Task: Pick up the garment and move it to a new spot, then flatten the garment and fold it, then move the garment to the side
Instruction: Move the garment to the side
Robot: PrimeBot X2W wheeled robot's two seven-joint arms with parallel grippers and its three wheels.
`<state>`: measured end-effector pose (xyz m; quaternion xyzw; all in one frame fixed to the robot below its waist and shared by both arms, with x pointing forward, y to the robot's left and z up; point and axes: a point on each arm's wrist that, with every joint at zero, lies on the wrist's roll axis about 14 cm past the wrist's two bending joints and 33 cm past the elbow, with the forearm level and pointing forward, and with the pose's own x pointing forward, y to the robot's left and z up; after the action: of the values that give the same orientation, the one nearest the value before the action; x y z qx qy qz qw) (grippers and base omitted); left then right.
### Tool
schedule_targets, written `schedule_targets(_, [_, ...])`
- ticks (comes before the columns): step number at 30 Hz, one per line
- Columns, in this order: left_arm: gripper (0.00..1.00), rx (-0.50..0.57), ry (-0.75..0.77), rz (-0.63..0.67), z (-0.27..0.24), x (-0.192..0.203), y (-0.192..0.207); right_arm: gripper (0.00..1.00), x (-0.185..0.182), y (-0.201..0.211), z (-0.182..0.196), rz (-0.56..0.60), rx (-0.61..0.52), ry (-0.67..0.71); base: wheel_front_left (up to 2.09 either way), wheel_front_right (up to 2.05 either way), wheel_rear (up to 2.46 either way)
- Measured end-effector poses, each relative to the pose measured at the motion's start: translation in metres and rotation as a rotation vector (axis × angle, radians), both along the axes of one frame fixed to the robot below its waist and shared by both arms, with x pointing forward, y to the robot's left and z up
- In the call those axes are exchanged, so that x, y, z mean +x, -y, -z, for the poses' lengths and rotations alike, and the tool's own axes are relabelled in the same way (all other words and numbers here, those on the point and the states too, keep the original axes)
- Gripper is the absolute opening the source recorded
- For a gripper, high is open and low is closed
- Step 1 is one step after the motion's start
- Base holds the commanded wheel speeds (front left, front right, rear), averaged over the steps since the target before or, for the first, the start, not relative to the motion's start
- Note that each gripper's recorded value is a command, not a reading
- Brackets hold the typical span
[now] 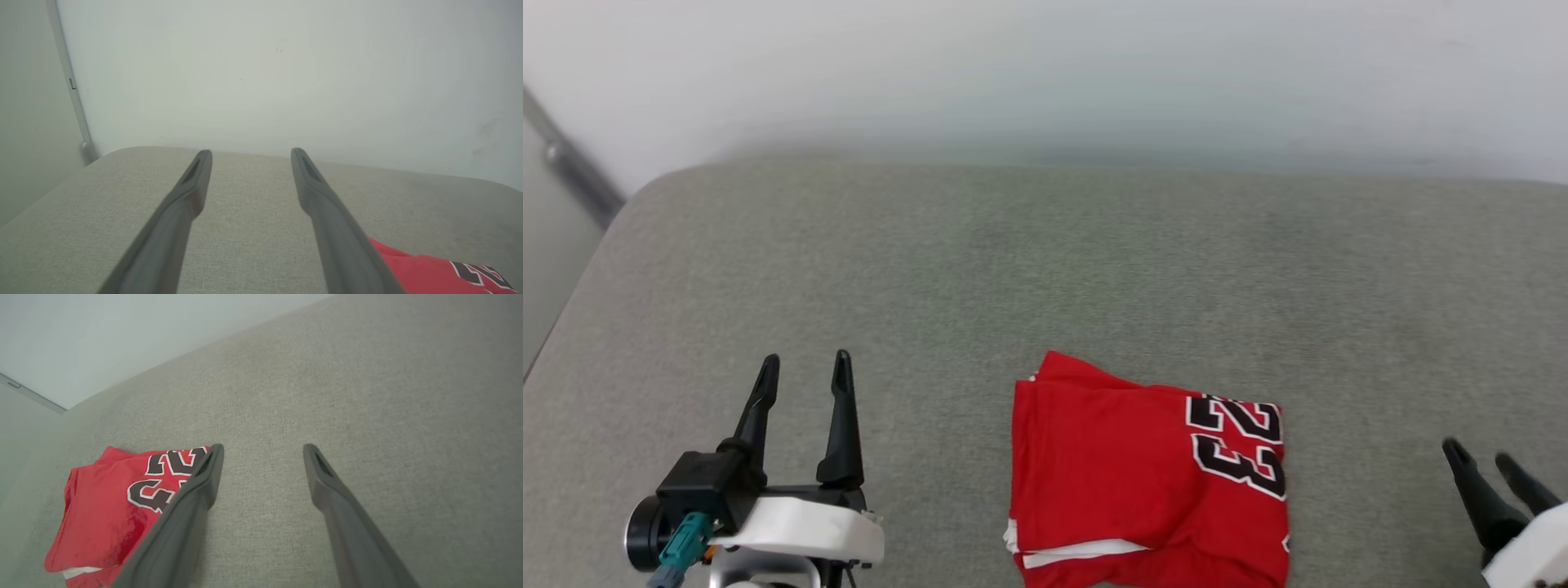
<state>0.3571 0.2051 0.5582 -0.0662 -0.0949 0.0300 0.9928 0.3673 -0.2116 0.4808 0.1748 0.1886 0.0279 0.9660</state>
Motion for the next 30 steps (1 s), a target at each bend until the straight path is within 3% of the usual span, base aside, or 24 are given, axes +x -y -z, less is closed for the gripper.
schedule_targets(4, [1.0,-0.001,0.013,-0.019,-0.003,-0.001,-0.005,1.0,-0.005,-0.005,0.039,-0.065,0.083,-0.228,0.0,0.0,0.0])
schedule_targets(10, [1.0,0.002,-0.006,-0.043,0.006,0.002,-0.012,1.0,-0.001,-0.058,0.077,-0.217,0.23,-0.441,0.0,0.0,0.0])
schedule_targets(22, [1.0,0.01,-0.056,-0.081,0.026,0.017,-0.027,1.0,0.008,-0.132,0.114,-0.395,0.411,-0.619,0.0,0.0,0.0])
schedule_targets(23, [1.0,0.012,-0.06,-0.083,0.028,0.018,-0.027,0.56,0.008,-0.134,0.115,-0.402,0.415,-0.622,0.0,0.0,0.0])
schedule_targets(24, [1.0,0.013,-0.062,-0.082,0.029,0.018,-0.028,0.24,0.008,-0.136,0.115,-0.409,0.417,-0.623,0.0,0.0,0.0])
schedule_targets(25, [1.0,0.015,-0.062,-0.083,0.029,0.018,-0.028,0.0,0.008,-0.138,0.114,-0.414,0.419,-0.625,0.0,0.0,0.0])
schedule_targets(30, [1.0,0.027,-0.049,-0.069,0.026,0.019,-0.026,0.0,0.005,-0.141,0.106,-0.443,0.378,-0.592,0.0,0.0,0.0])
